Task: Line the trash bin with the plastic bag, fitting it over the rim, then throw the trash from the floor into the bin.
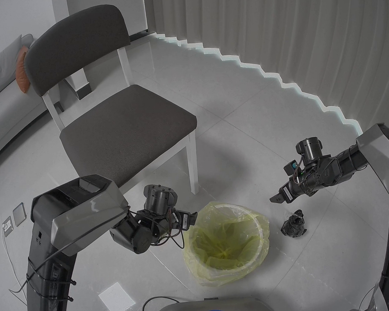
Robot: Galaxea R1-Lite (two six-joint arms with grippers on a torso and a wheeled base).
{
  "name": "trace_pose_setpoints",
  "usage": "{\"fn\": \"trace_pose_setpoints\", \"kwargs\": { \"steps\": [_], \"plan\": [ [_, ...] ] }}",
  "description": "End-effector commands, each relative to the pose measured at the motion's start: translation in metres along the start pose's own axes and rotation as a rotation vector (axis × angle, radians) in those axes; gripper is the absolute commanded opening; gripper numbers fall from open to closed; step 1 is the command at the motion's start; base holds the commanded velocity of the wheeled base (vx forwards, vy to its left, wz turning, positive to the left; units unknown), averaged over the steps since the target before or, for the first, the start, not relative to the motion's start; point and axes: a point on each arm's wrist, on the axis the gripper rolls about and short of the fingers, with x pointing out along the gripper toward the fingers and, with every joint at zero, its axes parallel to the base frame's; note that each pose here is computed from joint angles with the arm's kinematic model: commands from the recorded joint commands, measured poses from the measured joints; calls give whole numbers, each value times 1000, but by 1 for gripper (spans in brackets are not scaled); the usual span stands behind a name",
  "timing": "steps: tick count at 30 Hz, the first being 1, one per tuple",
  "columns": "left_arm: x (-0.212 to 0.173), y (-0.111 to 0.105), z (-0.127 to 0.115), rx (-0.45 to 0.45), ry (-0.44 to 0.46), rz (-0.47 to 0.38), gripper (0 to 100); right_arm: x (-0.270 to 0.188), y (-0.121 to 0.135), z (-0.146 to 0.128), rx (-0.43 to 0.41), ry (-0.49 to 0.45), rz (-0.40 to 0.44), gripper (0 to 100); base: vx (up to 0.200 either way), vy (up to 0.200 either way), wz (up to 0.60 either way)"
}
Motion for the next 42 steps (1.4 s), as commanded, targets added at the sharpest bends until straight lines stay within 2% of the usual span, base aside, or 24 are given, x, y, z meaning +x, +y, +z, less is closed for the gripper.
{"fn": "trace_pose_setpoints", "kwargs": {
  "steps": [1, 9, 25, 42],
  "plan": [
    [8, -3, -13, 6, 32, -3, 100, -1, -8, -4, 14, 7, -13, 100, 0, 0, 0],
    [12, 2, -19, 3, 48, 8, 100, -2, -20, -13, 35, 14, -19, 100, 0, 0, 0],
    [17, 20, -27, -17, 68, 50, 100, 0, -22, -20, 40, 26, -15, 100, 0, 0, 0],
    [28, 20, -40, -12, 98, 49, 100, 1, -28, -28, 41, 47, -20, 100, 0, 0, 0]
  ]
}}
